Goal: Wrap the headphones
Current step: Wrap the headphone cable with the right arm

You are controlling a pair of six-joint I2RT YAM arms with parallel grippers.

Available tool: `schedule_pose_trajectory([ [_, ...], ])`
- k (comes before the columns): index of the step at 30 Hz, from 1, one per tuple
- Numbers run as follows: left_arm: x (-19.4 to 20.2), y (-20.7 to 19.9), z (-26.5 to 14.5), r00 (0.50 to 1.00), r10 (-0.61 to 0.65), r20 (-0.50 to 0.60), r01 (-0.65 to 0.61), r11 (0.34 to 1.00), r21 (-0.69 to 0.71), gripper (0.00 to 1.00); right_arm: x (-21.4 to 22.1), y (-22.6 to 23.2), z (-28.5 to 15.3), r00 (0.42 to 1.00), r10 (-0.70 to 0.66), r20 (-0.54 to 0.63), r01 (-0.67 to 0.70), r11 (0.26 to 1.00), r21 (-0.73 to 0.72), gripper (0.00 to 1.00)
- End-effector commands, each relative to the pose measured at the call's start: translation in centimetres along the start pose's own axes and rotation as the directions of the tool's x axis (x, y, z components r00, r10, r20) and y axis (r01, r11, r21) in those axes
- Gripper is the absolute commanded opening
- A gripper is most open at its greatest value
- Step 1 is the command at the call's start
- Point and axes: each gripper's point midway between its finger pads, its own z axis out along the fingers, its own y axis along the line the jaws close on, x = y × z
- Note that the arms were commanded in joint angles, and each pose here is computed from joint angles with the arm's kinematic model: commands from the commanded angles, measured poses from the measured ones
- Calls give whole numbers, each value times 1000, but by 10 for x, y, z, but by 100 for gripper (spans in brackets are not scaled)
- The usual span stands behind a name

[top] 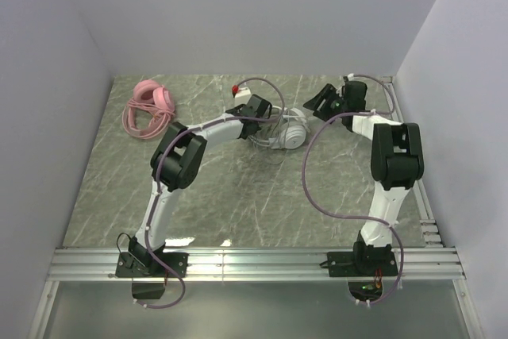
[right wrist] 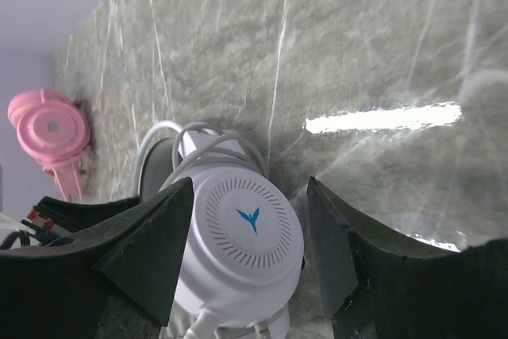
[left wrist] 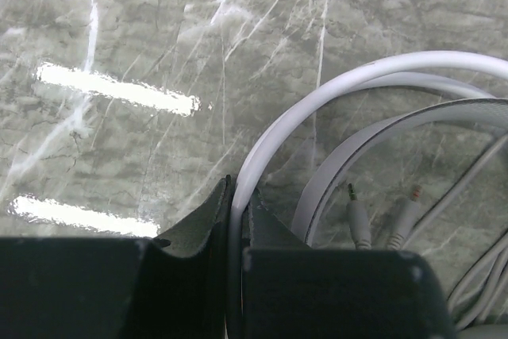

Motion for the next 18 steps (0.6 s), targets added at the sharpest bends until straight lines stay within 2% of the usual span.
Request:
schedule_pose_trajectory([
  [1, -19, 7, 9, 997, -60, 42, 61, 997, -43, 0, -25, 8, -19, 996, 9, 88, -13, 999, 42, 67],
  [3, -21, 10, 14, 997, -72, 37, 74, 996, -53, 0, -40, -7, -32, 987, 31, 160, -47, 994, 98, 67],
  [6, -33, 18, 27, 995, -84, 49, 88, 992, -87, 0, -42, -8, -47, 976, 29, 215, -52, 993, 102, 67],
  [18, -92, 58, 74, 980, -164, 109, 181, 969, -166, 0, -27, 13, -83, 967, 33, 251, -41, 999, 26, 66],
])
